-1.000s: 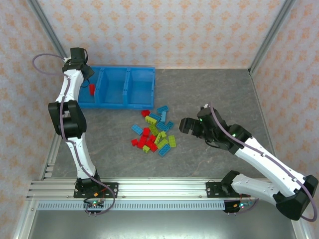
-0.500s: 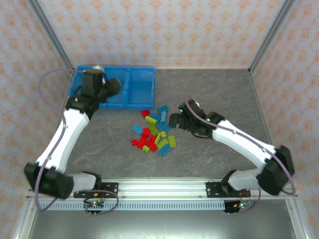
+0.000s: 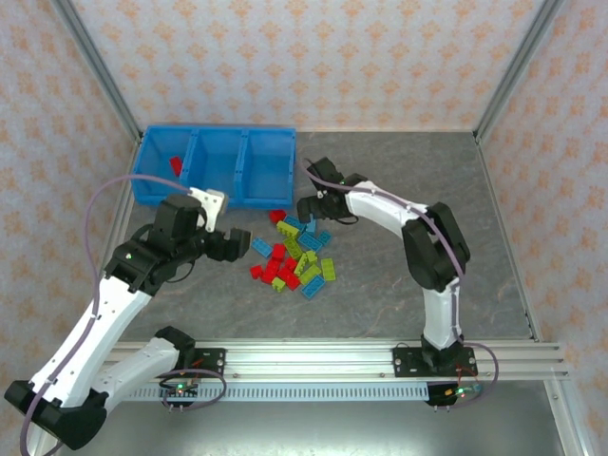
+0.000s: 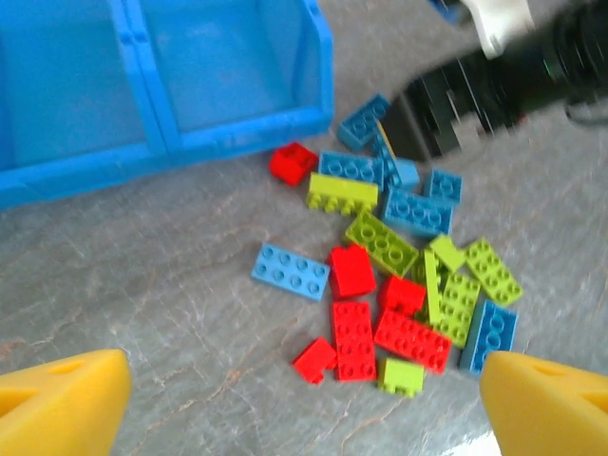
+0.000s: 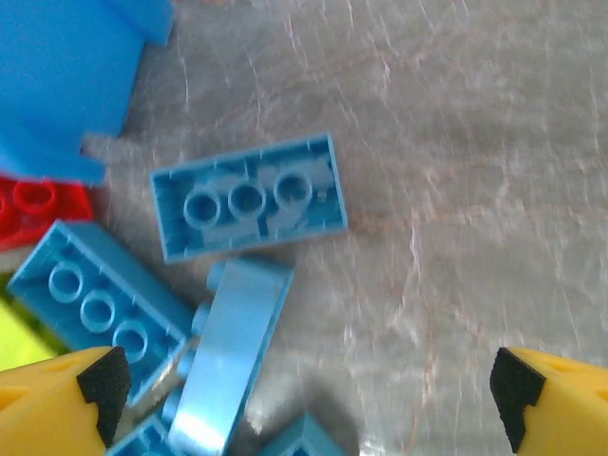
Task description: Sort the legos into containers by color
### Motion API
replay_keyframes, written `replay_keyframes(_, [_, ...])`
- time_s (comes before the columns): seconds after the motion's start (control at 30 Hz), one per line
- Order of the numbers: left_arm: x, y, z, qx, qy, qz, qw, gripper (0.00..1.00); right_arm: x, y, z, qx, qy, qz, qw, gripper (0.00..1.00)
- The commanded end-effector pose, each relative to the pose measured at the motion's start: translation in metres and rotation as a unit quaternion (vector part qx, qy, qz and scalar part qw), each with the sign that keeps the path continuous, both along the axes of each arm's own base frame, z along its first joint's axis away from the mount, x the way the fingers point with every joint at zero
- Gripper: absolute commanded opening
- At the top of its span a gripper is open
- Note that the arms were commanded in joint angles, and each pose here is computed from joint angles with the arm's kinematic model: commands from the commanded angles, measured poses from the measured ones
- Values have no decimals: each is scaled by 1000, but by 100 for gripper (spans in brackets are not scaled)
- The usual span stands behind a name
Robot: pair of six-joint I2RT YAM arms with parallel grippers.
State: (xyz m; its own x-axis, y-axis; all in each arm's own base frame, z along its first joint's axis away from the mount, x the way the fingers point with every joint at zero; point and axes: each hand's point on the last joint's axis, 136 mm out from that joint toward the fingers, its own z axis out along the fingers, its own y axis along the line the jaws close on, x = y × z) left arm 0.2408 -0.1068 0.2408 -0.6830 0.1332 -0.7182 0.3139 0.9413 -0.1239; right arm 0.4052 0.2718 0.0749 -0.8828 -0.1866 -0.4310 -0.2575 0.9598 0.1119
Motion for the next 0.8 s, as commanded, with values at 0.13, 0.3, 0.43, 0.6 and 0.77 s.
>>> replay_keyframes(0.13, [-7,-7,-14,13,7,-44,999,100,19,26,-8,11,15,42,999,99])
replay_keyframes(0.3, [-7,-4,-17,16,8,-35,999,100,25,27,-29,-4,29,39,999,98])
replay_keyframes(0.43, [-5,2,-16,23,2,-21,1000,100,27,23,-38,-22,33,36,999,88])
replay_keyframes(0.6, [-5,4,-16,25,-1,-15,1000,100,27,19,-45,-33,36,35,998,77])
replay_keyframes(0.77, [-5,8,-18,33,-1,-5,999,100,27,13,-20,-20,-8,23,1000,63])
